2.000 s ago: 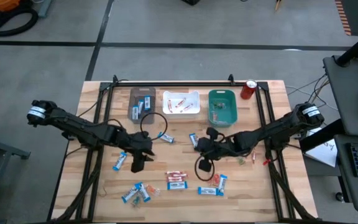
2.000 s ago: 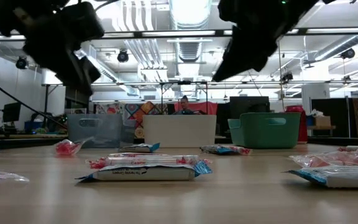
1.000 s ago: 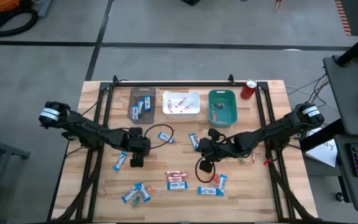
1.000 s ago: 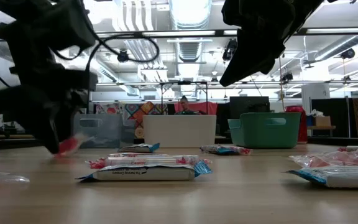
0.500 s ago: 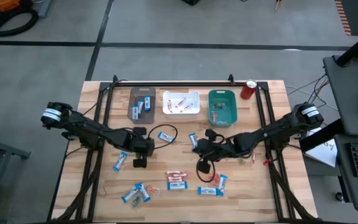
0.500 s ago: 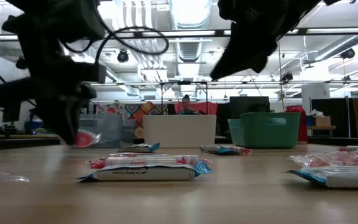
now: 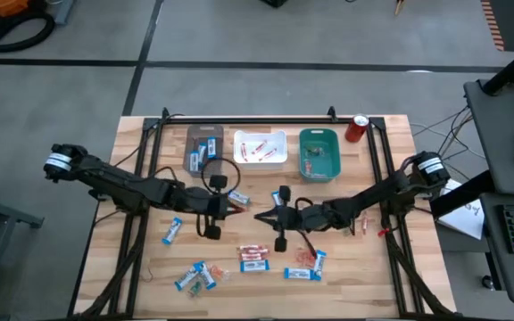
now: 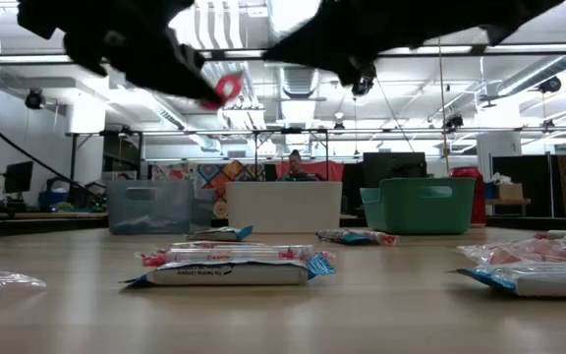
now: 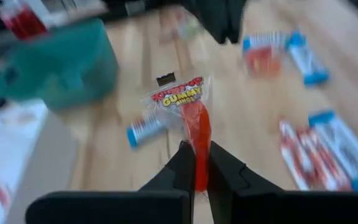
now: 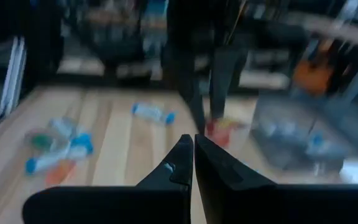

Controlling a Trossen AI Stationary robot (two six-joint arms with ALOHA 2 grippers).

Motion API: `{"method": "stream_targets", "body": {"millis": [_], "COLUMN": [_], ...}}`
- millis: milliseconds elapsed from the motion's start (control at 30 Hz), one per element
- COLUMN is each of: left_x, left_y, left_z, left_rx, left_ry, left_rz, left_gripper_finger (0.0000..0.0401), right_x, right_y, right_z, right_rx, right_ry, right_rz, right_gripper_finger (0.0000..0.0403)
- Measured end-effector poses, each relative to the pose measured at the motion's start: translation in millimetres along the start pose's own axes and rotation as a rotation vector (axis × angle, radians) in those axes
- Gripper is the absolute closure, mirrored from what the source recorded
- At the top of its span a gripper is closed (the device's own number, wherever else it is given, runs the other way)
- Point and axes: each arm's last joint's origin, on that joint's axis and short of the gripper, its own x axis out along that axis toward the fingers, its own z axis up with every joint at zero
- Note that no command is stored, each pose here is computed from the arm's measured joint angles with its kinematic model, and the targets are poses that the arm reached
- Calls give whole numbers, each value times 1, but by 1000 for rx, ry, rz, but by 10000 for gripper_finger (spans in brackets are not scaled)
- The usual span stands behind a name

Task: Sort candy
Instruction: Put the transparent candy into the green bin

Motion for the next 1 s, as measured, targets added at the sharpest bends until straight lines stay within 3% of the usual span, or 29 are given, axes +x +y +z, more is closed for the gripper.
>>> {"method": "stream_targets", "body": {"millis": [100,467,867,1000], "left_x": [1,3,11,18], "left_y": [0,-3,-4,-5], "left_z": [4,-13,-11,-11], "left_rx": [5,-62,-59,-63], "left_ry": [-119,-191,-210,-235], "left_rz": [17,8,18,28], "left_gripper_finger": [397,397,397,397], "right_x": [4,3,12,14], "right_y": [0,-1,-23,-27], "right_z": [3,9,5,4], "right_rx": [-37,-89,126,182], "right_ry": [-107,-165,-146,-150], "right_rz": [-45,-61,-79,-26], "right_gripper_finger": [394,381,233,211]}}
